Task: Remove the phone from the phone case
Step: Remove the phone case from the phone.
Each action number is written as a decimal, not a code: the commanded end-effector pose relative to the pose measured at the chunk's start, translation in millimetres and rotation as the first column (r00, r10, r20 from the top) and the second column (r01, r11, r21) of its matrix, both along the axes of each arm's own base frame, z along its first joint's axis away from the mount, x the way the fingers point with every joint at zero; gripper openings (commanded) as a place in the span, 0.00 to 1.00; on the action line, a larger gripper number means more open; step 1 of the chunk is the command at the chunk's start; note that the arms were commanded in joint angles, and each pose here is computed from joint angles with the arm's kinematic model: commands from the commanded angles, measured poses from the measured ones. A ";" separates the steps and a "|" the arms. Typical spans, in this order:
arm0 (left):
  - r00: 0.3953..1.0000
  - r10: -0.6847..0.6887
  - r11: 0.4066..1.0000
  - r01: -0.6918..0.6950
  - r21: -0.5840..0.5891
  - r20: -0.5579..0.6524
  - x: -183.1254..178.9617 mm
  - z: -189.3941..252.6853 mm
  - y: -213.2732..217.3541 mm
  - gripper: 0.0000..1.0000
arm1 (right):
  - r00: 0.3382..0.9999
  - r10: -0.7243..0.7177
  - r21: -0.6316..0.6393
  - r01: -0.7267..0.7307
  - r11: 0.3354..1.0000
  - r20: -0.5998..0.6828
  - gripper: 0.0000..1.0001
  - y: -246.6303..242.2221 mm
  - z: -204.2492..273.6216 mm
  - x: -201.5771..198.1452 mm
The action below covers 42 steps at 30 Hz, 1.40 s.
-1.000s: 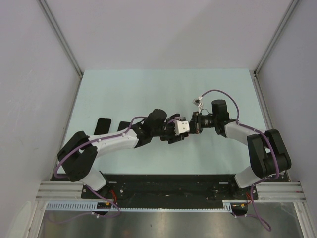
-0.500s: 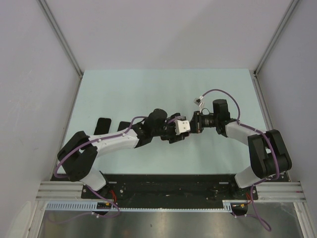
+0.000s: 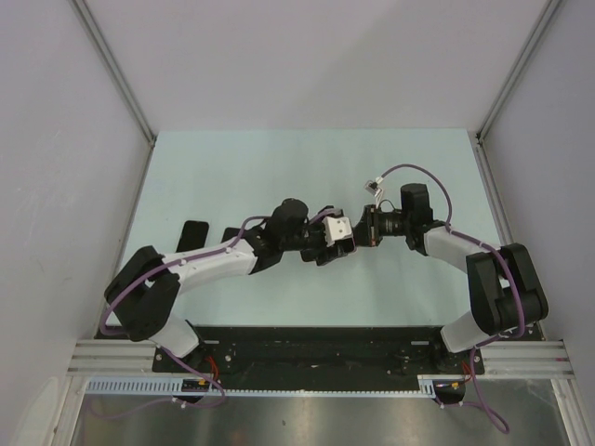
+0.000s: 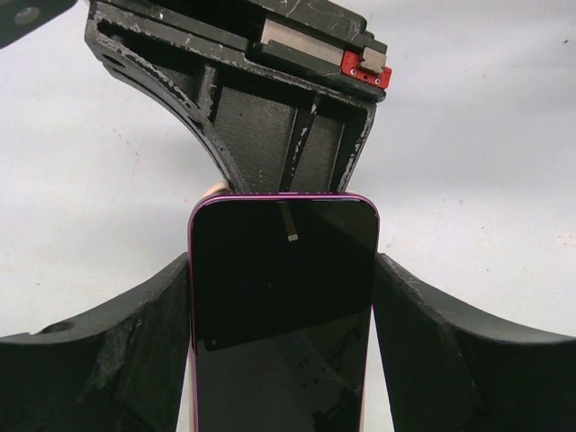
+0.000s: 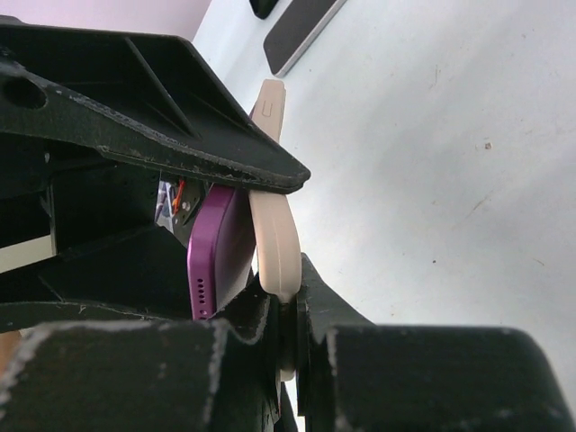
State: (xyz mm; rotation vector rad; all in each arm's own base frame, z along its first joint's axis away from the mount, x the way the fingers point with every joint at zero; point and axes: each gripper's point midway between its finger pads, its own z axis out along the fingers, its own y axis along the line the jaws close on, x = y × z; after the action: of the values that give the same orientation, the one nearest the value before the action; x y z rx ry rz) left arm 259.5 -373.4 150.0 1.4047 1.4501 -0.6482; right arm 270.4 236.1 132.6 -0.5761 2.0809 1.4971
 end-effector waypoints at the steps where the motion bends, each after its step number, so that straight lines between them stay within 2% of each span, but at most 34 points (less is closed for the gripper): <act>1: 1.000 -0.008 0.984 0.009 -0.176 0.007 -1.8 60.8 5.4 0.43 | 0.981 -0.169 -0.033 0.173 0.984 0.097 0.00 -22.6 9.0 46.9; 9: 0.992 -0.123 0.962 0.115 -0.246 -0.019 -22.1 73.3 6.5 0.41 | 0.973 -0.215 -0.052 0.220 0.974 0.087 0.00 -28.4 2.9 55.5; 18: 0.969 -0.241 0.937 0.221 -0.271 -0.045 -42.2 71.5 5.7 0.40 | 0.973 -0.216 -0.052 0.221 0.974 0.075 0.00 -28.1 1.7 55.2; 29: 0.977 -0.213 0.940 0.213 -0.267 0.030 -38.4 80.9 11.1 0.40 | 0.965 -0.262 -0.038 0.262 0.964 -0.002 0.00 -36.3 -4.5 63.2; 36: 0.981 -0.178 0.953 0.191 -0.233 0.079 -33.4 74.9 6.8 0.40 | 0.968 -0.244 -0.034 0.242 0.970 -0.059 0.00 -31.1 -13.2 59.1; 42: 0.985 -0.159 0.961 0.171 -0.215 0.071 -30.0 66.4 3.9 0.40 | 0.973 -0.226 -0.031 0.225 0.974 -0.047 0.00 -27.9 -11.4 56.2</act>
State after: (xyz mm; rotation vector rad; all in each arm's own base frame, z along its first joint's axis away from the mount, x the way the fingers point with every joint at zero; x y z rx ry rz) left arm 232.6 -366.5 205.1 1.3641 1.2475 -0.8504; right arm 316.0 203.9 107.7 -0.2607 2.1835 1.4039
